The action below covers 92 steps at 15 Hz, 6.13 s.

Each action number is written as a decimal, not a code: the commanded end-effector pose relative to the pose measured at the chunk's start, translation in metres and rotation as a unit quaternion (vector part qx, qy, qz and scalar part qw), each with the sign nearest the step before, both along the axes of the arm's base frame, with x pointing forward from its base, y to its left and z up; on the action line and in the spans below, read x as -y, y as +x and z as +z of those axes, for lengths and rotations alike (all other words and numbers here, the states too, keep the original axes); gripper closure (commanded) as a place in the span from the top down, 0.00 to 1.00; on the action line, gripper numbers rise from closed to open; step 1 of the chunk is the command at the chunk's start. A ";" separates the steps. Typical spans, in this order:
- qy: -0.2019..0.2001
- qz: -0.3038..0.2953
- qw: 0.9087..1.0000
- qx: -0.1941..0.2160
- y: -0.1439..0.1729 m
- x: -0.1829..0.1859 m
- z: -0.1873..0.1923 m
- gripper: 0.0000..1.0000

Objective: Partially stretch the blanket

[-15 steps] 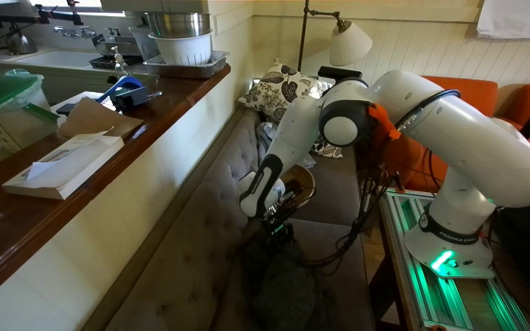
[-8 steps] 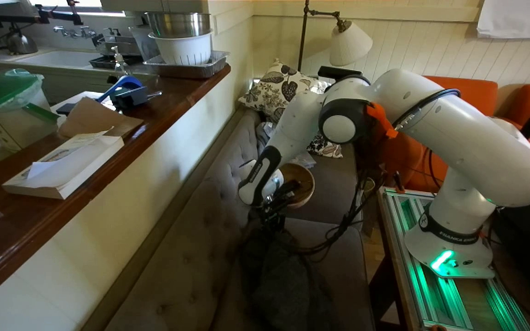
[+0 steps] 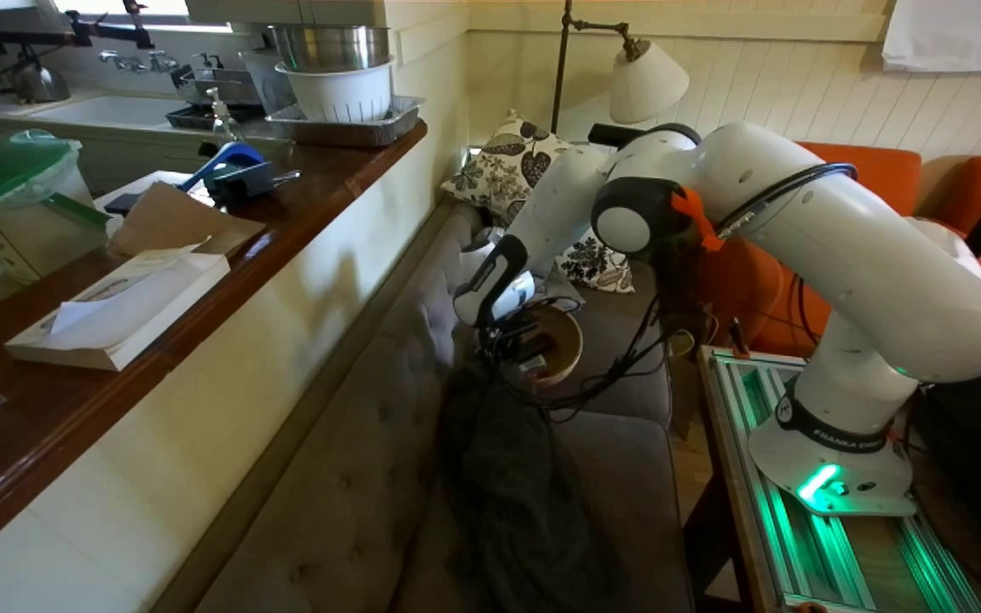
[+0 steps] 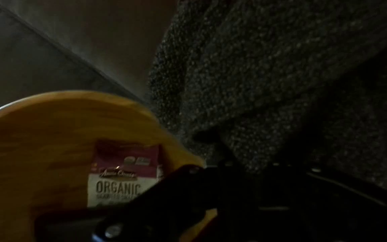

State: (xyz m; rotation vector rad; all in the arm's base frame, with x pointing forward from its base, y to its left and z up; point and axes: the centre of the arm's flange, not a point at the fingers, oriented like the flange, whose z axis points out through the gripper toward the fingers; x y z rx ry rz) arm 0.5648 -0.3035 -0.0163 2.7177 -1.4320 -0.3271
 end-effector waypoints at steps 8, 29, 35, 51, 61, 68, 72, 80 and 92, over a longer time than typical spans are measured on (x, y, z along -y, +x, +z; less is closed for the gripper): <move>-0.185 -0.085 0.978 -0.037 -0.032 0.096 0.052 0.40; 0.061 -0.169 0.980 0.083 -0.014 -0.191 -0.038 1.00; -0.043 -0.088 0.974 0.203 0.015 -0.227 -0.059 1.00; -0.271 0.180 0.937 0.124 0.041 -0.200 -0.035 1.00; -0.267 0.208 0.940 -0.032 0.024 -0.202 -0.073 0.75; -0.259 0.189 0.945 -0.060 0.027 -0.204 -0.079 0.30; -0.253 0.165 0.952 -0.049 0.029 -0.201 -0.069 0.02; -0.290 0.072 0.948 -0.107 0.002 -0.077 0.037 0.02; -0.276 -0.073 0.869 -0.404 -0.124 0.057 0.055 0.02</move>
